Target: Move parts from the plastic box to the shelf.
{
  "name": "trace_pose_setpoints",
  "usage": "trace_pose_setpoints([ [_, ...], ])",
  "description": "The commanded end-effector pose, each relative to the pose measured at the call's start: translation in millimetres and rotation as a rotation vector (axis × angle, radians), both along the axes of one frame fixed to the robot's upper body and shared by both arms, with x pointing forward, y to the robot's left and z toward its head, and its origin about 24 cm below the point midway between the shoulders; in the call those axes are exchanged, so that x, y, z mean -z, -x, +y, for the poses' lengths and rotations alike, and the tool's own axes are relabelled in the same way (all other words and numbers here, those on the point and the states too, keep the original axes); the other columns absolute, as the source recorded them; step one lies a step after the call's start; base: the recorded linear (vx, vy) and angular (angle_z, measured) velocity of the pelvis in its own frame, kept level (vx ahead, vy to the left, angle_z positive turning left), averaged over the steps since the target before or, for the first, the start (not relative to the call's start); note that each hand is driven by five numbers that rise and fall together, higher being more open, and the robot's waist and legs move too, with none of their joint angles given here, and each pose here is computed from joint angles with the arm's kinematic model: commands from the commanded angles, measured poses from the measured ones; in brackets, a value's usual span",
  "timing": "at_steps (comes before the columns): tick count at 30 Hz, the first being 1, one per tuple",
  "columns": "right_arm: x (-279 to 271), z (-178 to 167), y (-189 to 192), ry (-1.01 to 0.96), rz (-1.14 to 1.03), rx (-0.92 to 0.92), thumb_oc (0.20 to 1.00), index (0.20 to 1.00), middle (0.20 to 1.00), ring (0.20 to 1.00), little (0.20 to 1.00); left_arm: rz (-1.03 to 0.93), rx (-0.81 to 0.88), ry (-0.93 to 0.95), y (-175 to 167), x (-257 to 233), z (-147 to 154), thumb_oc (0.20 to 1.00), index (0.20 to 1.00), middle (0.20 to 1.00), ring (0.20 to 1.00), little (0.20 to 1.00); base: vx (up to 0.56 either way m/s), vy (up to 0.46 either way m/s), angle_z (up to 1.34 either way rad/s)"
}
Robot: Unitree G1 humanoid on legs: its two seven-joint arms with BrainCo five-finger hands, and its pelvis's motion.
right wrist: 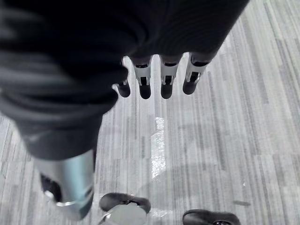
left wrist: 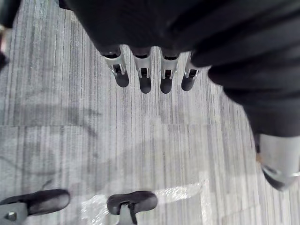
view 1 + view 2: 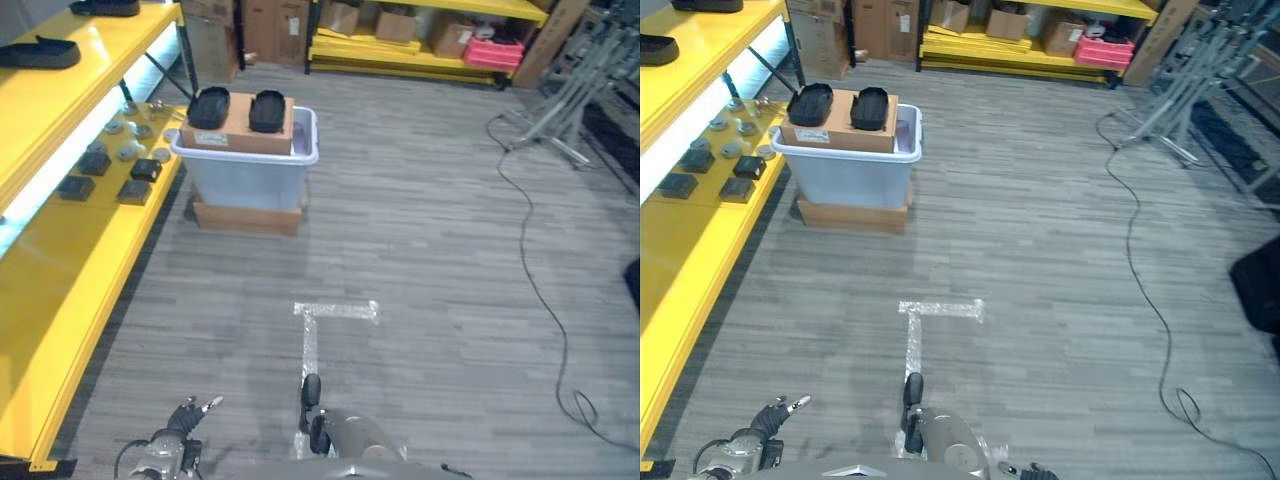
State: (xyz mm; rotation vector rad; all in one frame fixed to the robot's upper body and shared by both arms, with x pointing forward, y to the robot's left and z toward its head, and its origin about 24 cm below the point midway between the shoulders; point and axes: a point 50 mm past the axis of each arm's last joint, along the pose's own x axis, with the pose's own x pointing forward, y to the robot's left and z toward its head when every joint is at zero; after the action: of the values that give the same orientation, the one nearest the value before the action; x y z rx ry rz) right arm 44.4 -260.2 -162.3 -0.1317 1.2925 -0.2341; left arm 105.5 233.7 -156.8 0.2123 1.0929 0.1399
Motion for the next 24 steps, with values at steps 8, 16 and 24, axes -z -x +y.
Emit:
trace_pose_setpoints([
  [8,-18.5,-20.7,-59.5,0.072,-0.161,-0.057,1.000,1.000,1.000,1.000,1.000,0.033,-0.039,0.036,15.2,5.9,-9.5,1.000,1.000,1.000,1.000,1.000,0.38,-0.102,0.08],
  [16,-22.1,-17.7,-73.7,0.064,-0.200,-0.114,1.000,1.000,1.000,1.000,1.000,0.048,-0.038,0.021,19.3,6.0,-4.5,1.000,1.000,1.000,1.000,1.000,0.36,0.148,-0.22],
  [24,-11.6,-16.6,-39.8,0.039,-0.062,-0.129,1.000,1.000,1.000,1.000,1.000,0.031,0.055,-0.031,2.4,-1.0,8.2,1.000,1.000,1.000,1.000,1.000,0.27,0.323,-0.11],
])
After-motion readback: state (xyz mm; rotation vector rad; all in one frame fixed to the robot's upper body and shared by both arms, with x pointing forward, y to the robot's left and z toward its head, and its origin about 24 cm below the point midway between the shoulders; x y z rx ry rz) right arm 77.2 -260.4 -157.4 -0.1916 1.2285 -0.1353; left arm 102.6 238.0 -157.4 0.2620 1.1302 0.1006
